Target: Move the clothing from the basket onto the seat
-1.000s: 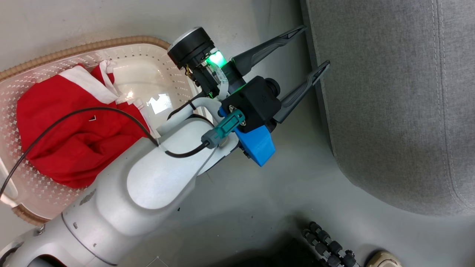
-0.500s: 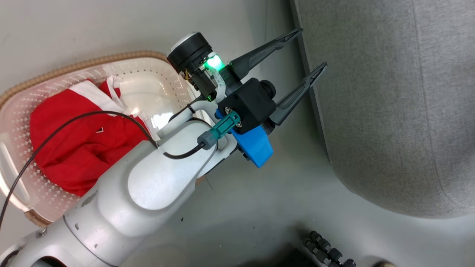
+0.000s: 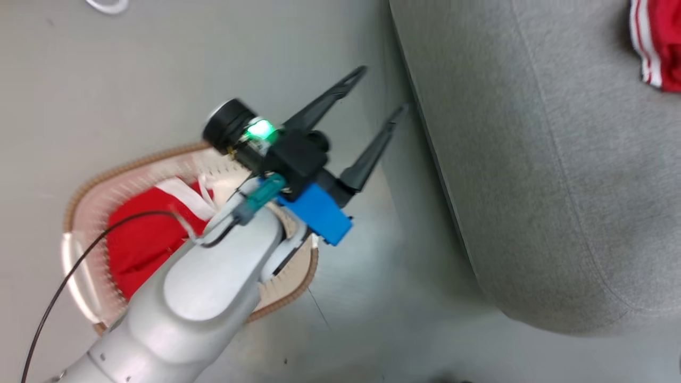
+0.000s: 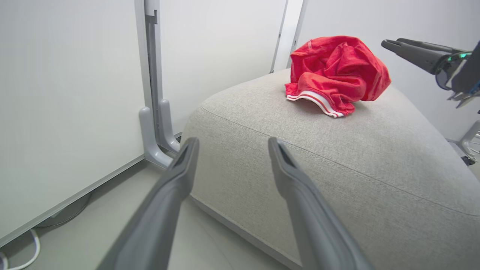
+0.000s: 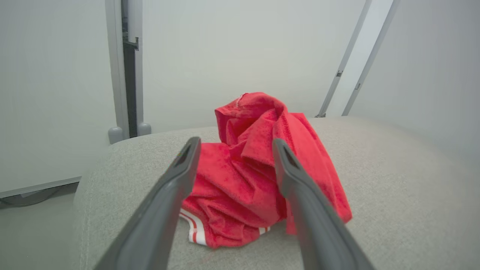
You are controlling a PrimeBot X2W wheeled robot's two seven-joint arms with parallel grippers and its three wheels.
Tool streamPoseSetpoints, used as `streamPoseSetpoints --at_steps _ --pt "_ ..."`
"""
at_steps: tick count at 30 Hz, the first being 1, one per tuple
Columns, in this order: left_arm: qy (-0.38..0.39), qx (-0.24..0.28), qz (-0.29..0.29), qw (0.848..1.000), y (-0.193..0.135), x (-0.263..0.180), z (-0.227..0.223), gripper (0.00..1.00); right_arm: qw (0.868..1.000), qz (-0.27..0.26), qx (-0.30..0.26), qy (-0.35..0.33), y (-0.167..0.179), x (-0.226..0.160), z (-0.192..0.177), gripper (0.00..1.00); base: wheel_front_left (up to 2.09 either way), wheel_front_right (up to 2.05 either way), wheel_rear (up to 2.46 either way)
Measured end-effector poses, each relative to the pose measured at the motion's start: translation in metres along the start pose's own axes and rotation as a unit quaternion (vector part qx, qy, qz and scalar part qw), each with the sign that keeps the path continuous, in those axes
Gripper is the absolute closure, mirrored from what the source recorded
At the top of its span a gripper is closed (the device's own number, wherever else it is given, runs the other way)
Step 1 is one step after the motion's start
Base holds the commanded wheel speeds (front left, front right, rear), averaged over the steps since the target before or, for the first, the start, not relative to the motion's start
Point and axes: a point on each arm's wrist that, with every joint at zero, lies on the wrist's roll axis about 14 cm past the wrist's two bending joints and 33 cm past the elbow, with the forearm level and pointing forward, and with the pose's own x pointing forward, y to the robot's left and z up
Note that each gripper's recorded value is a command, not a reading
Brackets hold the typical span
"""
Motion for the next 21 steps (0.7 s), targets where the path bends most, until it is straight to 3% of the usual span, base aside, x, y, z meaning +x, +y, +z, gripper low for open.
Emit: streamPoseSetpoints --at_steps 9,21 --pt "-0.044 0.032 0.143 0.988 0.051 -0.053 0.066 0.0 0.99 0.106 0.052 -0.083 0.071 -0.018 0.066 0.0 0.0 0.0 0.0" --pt "-0.079 0.065 0.318 0.943 0.091 -0.166 0.121 0.0 0.956 0.237 0.113 -0.128 0.161 -0.065 0.113 0.0 0.0 0.0 0.0"
